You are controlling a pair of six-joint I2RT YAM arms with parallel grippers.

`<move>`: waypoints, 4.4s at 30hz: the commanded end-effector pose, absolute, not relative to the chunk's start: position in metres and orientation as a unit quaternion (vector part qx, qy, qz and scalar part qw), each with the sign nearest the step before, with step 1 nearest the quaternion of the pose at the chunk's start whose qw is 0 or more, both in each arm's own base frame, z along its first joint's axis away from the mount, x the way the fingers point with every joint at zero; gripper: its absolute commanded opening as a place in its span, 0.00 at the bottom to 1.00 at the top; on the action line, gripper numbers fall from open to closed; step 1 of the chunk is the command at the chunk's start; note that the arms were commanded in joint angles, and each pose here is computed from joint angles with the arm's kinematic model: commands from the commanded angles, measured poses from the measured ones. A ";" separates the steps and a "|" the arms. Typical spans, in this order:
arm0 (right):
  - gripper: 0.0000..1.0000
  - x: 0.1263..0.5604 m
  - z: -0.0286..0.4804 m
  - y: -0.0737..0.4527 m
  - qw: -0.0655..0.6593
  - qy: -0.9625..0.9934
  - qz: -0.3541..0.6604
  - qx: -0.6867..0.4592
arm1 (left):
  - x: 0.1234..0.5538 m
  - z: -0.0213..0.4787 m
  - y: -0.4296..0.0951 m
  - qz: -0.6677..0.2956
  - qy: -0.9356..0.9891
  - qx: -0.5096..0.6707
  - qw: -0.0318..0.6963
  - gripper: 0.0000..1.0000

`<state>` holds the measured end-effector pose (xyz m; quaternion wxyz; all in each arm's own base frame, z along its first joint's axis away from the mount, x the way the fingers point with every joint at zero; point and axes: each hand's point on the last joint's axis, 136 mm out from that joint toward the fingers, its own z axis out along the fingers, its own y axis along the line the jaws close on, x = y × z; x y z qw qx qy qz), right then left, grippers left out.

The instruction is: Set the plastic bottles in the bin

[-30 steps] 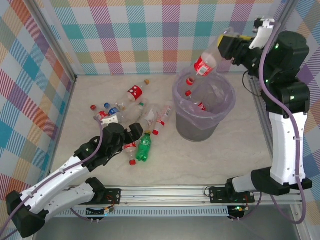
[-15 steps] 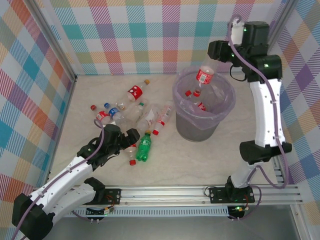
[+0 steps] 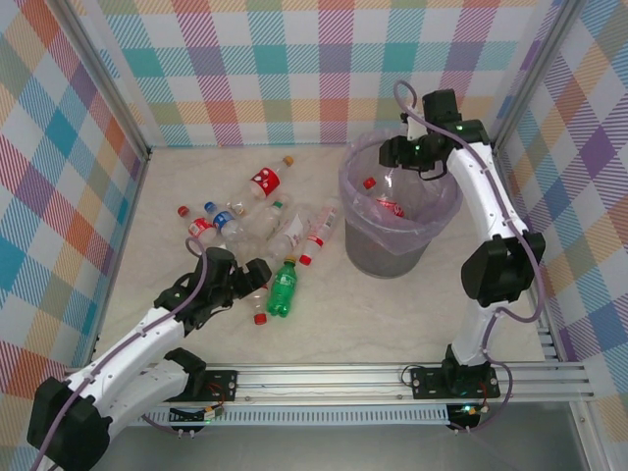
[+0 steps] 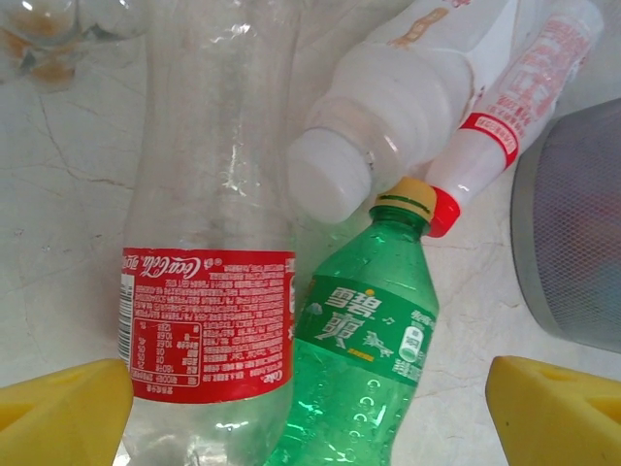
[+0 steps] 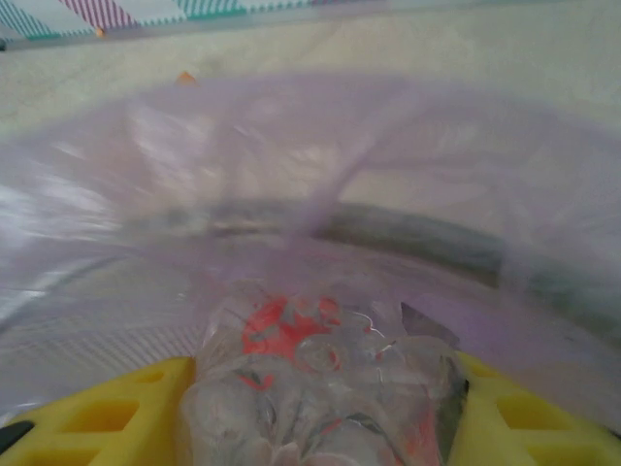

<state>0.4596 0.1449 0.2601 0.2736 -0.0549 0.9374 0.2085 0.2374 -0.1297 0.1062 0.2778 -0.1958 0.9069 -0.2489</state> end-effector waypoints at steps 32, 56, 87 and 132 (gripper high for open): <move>0.90 0.297 0.415 0.142 0.456 0.823 0.324 -0.096 | 0.249 0.057 -0.127 -0.204 0.930 -0.203 0.230 0.93; 0.93 0.208 0.326 0.099 0.432 0.862 0.266 -0.028 | 0.249 0.058 -0.126 -0.178 0.940 -0.197 0.216 0.52; 0.99 0.268 0.369 0.263 0.402 0.800 0.422 -0.144 | 0.229 0.270 -0.289 -0.402 0.800 0.171 0.411 0.42; 0.52 0.291 0.477 0.240 0.543 0.752 0.335 -0.167 | 0.198 0.323 -0.201 -0.341 0.774 0.096 0.525 1.00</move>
